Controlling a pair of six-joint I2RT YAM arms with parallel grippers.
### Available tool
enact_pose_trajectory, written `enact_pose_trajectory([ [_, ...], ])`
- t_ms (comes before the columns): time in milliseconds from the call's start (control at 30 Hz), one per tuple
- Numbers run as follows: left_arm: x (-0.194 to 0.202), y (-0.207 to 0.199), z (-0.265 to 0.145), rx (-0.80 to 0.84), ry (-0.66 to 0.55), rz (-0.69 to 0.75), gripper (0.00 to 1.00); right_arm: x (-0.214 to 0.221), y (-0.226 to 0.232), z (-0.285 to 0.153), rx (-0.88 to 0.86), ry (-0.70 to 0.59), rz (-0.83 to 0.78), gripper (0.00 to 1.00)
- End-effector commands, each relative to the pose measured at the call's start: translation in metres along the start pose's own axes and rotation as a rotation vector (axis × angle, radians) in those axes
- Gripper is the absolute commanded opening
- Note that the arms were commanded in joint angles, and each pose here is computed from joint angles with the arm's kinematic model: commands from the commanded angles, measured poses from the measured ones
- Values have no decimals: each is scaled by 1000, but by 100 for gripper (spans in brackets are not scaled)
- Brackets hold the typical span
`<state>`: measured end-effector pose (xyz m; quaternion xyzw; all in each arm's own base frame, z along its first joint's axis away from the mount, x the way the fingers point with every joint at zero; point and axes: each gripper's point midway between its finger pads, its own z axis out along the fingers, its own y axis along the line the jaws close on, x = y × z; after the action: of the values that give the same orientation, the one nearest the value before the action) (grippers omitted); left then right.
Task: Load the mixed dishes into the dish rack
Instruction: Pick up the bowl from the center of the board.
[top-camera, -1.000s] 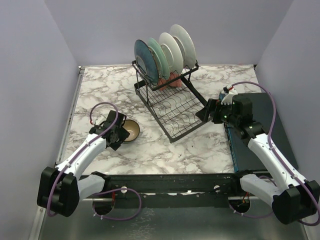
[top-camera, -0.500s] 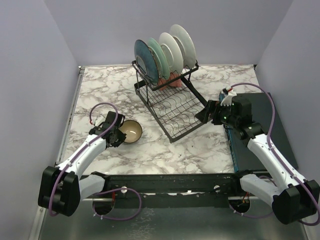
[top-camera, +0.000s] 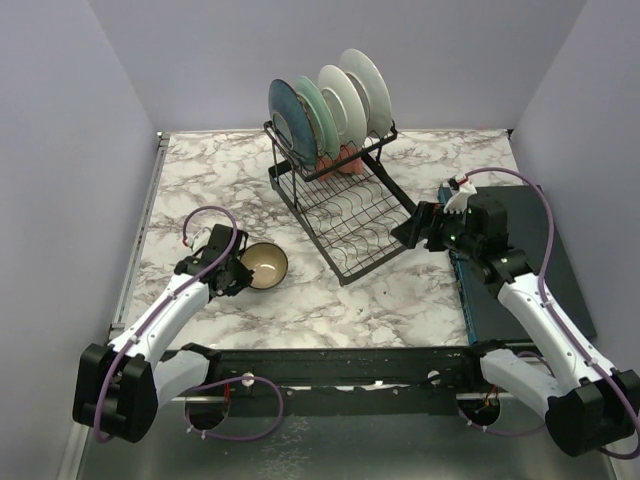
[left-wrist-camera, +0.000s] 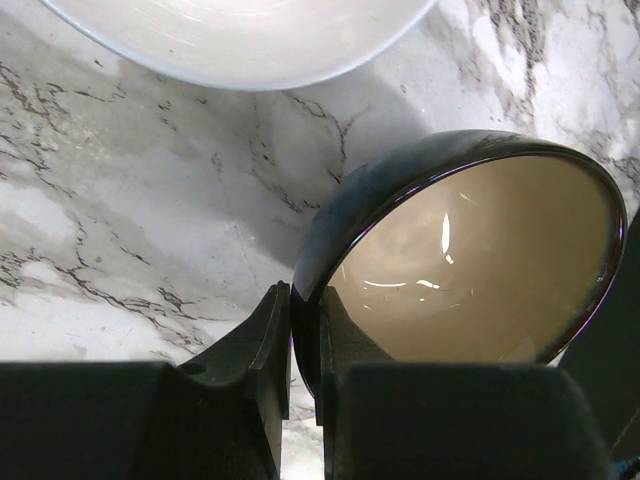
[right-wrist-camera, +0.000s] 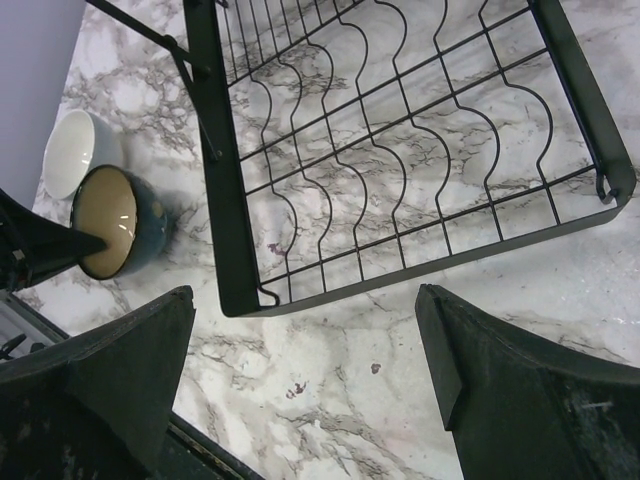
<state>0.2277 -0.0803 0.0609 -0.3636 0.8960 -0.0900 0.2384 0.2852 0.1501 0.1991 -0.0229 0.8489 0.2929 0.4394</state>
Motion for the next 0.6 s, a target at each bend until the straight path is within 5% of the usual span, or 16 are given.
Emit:
enact_pose_trajectory([
  [0,-6,-36,-23,179,6,25,0,5,9,-7,-41,11,13,99],
  [567,10,-100,-85,556,147,147,0,22,68,-32,-372,74,75,99],
])
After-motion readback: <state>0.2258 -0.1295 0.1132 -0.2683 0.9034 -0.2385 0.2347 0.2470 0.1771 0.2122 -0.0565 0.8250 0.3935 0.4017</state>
